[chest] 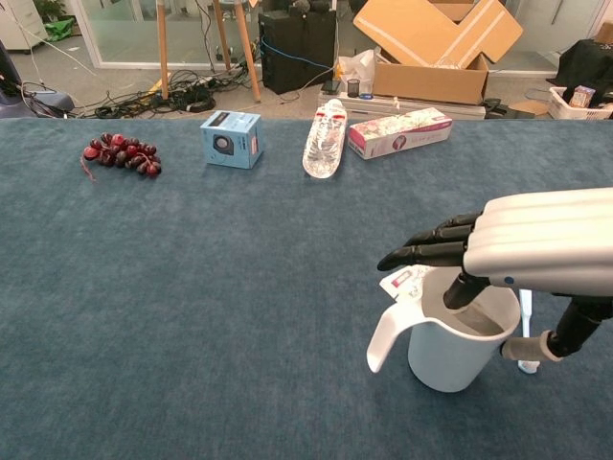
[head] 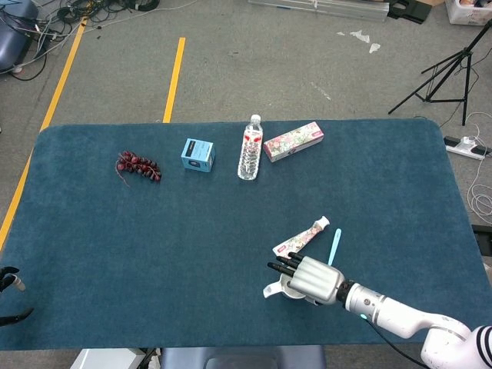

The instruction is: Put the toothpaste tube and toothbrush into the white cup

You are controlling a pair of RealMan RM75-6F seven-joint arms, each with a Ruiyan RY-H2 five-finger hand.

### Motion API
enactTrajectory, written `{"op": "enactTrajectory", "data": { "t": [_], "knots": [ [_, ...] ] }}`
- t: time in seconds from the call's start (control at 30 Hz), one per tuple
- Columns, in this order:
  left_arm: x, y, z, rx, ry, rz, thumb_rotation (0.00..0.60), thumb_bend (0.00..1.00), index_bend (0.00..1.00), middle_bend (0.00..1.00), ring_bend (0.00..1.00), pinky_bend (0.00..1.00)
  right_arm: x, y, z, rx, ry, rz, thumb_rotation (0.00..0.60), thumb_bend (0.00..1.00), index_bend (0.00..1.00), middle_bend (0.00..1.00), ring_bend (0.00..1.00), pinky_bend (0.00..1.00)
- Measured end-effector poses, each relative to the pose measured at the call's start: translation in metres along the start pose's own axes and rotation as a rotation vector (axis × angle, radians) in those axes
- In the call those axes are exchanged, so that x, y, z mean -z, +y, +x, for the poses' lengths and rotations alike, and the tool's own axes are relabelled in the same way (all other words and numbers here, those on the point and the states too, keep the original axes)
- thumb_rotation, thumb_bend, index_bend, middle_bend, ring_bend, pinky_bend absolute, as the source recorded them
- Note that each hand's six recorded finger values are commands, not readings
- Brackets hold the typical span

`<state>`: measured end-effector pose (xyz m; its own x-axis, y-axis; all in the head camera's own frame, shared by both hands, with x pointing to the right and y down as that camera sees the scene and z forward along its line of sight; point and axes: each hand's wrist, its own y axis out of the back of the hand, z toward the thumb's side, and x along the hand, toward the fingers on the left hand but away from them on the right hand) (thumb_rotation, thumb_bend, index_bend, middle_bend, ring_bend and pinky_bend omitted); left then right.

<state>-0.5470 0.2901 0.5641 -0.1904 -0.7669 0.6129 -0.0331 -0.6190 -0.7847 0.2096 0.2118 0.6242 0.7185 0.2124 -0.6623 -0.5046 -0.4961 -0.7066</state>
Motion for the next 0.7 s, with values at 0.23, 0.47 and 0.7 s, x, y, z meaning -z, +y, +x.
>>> {"op": "enactTrajectory", "data": {
  "t": [0.23, 0.47, 0.7],
  "knots": [
    [0.0002, -0.001, 0.0, 0.003, 0.002, 0.0, 0.6, 0.0, 0.49, 0.27, 0.21, 0.29, 0.0015, -0.0032, 0.0015, -0.011, -0.003, -0.004, 0.6, 0.13, 0.59, 0.0, 0.0, 0.15],
    [0.0005, -0.0009, -0.0005, 0.003, 0.004, -0.005, 0.6, 0.0, 0.49, 0.27, 0.21, 0.29, 0.0025, -0.0046, 0.0051, -0.022, -0.009, -0.009, 0.6, 0.09, 0.47, 0.0, 0.0, 0.14],
    [0.0009, -0.0006, -0.0009, 0.002, 0.006, -0.007, 0.6, 0.0, 0.49, 0.27, 0.21, 0.29, 0.0024, -0.0014, 0.0085, -0.014, -0.016, -0.016, 0.6, 0.07, 0.39, 0.0, 0.0, 0.14]
  ]
}}
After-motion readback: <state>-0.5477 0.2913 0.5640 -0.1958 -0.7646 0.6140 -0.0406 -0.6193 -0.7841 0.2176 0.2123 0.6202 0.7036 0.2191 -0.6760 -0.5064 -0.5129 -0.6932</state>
